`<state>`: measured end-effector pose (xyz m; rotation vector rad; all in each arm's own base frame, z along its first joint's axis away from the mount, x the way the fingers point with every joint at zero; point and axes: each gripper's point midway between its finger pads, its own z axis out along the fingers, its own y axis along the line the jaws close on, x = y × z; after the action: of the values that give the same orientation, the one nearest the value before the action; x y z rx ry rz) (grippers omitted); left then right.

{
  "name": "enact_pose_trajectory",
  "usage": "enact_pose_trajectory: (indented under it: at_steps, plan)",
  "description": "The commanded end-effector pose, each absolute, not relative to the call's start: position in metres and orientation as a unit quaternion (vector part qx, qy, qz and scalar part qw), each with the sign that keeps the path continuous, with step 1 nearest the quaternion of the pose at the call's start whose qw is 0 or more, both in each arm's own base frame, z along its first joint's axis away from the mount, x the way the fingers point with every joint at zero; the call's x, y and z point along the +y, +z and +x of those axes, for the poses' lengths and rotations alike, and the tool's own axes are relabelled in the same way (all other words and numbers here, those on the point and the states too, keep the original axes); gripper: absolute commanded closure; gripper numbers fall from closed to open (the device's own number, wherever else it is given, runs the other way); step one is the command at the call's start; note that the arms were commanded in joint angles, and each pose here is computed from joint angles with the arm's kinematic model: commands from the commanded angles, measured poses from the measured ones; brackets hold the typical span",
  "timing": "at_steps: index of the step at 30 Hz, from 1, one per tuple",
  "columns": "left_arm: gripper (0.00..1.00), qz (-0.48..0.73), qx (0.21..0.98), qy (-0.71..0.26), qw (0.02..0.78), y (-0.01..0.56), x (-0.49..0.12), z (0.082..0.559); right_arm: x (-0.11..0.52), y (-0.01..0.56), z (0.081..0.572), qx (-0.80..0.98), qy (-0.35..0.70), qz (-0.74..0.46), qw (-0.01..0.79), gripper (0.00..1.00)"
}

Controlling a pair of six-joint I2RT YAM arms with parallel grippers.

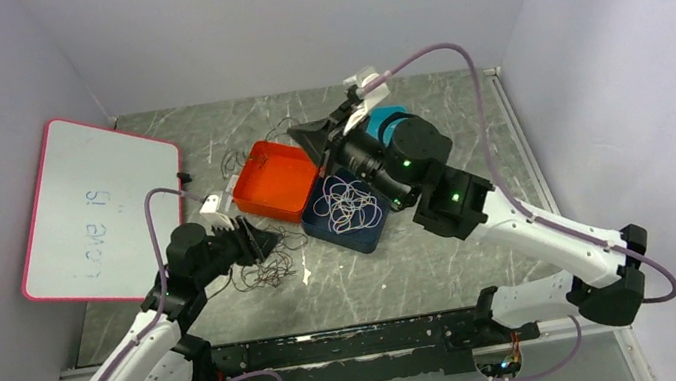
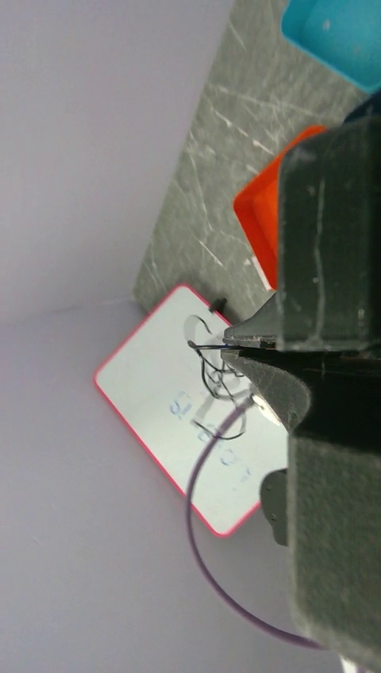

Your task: Untangle the cables

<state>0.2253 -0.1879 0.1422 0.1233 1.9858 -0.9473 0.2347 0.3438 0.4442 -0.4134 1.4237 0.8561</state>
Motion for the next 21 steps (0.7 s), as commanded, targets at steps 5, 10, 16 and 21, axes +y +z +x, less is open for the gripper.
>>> enact_pose_trajectory:
  at_steps: [5,10,16,21]
  plan:
    - [0.58,0.031,0.805,-0.371,0.461,0.137,-0.183,0.232,0.278,0.502,0.246,0.595,0.295,-0.112,0.739,1.00]
    - [0.56,0.010,0.810,-0.354,0.468,0.139,-0.176,0.238,0.261,0.483,0.262,0.633,0.222,-0.095,0.735,1.00]
    - [0.48,-0.044,0.829,-0.300,0.470,0.138,-0.156,0.249,0.260,0.459,0.269,0.667,0.198,-0.099,0.712,1.00]
    - [0.41,-0.062,0.828,-0.279,0.482,0.150,-0.146,0.253,0.266,0.432,0.286,0.701,0.181,-0.115,0.680,1.00]
